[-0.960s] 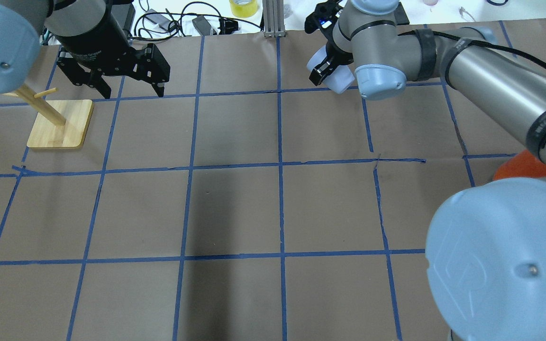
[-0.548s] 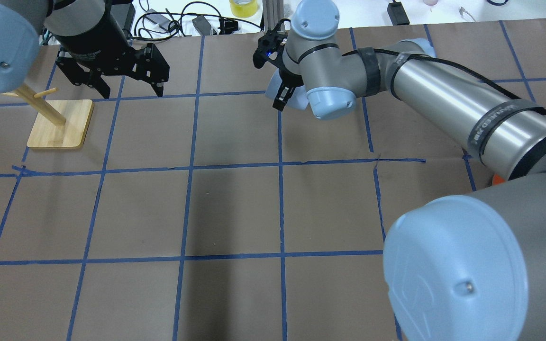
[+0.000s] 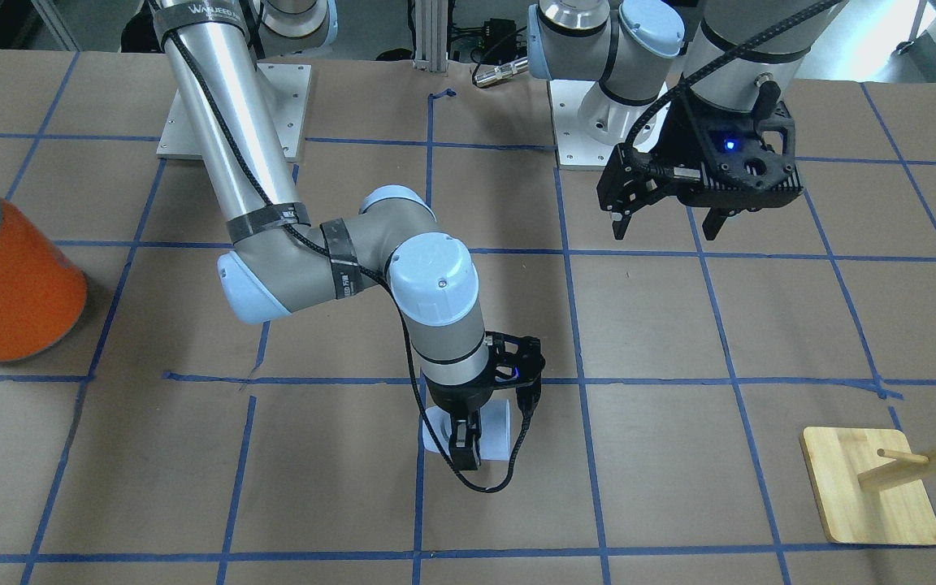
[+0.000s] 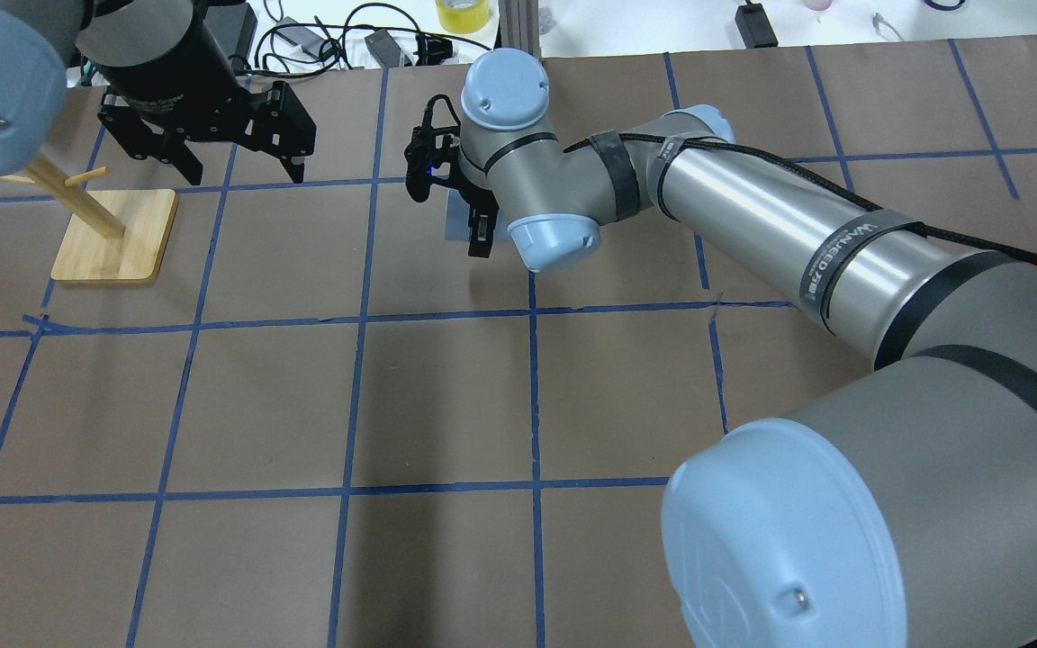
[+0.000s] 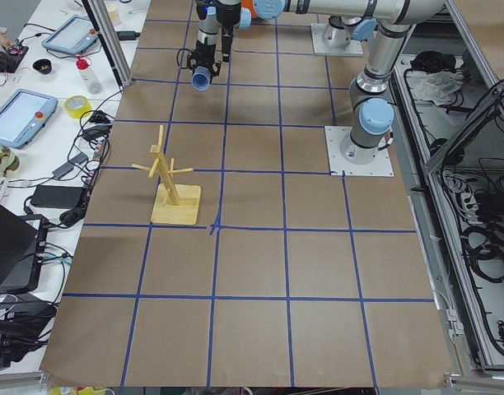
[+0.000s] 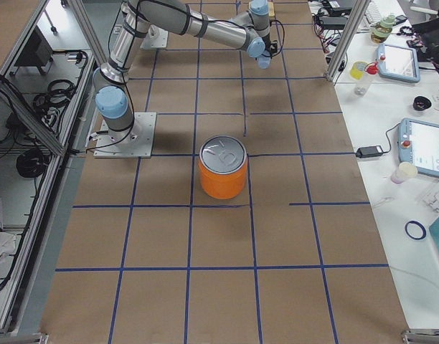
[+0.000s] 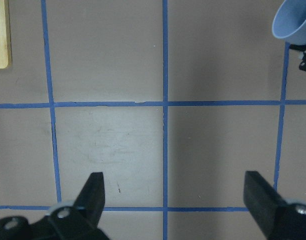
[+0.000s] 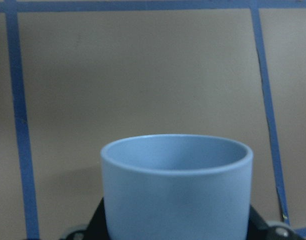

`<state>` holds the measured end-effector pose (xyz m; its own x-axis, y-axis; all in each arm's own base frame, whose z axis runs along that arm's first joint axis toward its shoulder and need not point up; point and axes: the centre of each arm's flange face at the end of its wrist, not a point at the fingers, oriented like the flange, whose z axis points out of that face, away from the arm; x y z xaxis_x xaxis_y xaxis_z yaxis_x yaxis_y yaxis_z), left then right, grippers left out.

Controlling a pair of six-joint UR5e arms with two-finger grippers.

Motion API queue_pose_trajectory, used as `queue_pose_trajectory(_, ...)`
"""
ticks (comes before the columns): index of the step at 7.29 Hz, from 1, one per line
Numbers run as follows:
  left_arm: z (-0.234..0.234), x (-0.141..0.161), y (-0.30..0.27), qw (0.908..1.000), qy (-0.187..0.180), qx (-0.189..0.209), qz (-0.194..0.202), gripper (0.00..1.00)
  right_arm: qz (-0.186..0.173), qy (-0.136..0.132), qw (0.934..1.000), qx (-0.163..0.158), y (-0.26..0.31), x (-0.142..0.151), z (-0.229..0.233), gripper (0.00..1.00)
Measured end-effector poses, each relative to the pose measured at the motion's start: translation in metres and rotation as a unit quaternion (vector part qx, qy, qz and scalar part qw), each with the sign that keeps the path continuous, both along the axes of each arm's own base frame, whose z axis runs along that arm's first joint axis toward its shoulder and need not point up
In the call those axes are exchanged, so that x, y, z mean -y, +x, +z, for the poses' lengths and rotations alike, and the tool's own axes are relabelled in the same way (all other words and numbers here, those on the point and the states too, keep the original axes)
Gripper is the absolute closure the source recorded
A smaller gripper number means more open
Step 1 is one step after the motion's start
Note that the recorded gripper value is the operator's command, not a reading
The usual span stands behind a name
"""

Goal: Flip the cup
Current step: 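Lift the cup with the right gripper and carry it toward the table center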

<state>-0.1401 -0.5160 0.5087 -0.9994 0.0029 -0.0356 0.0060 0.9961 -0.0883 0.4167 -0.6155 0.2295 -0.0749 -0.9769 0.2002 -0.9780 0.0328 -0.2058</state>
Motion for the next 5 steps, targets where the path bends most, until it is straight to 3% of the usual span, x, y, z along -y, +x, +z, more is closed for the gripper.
queue_pose_trajectory(2, 0.0, -0.001, 0.0, 1.0, 0.002, 0.0, -0.001, 0.0, 0.042, 0.007, 0.9991, 0.003, 0.018, -0.012, -0.012, 0.8)
queue_pose_trajectory(4, -0.001, -0.002, -0.001, 1.0, 0.004, 0.0, -0.001, 0.0, 0.055, 0.016, 0.9984, 0.0, 0.021, -0.018, -0.021, 0.7)
queue_pose_trajectory(5, -0.001, -0.002, -0.001, 1.0, 0.005, -0.001, -0.002, 0.0, 0.057, 0.021, 0.9982, -0.002, 0.021, -0.021, -0.026, 0.55)
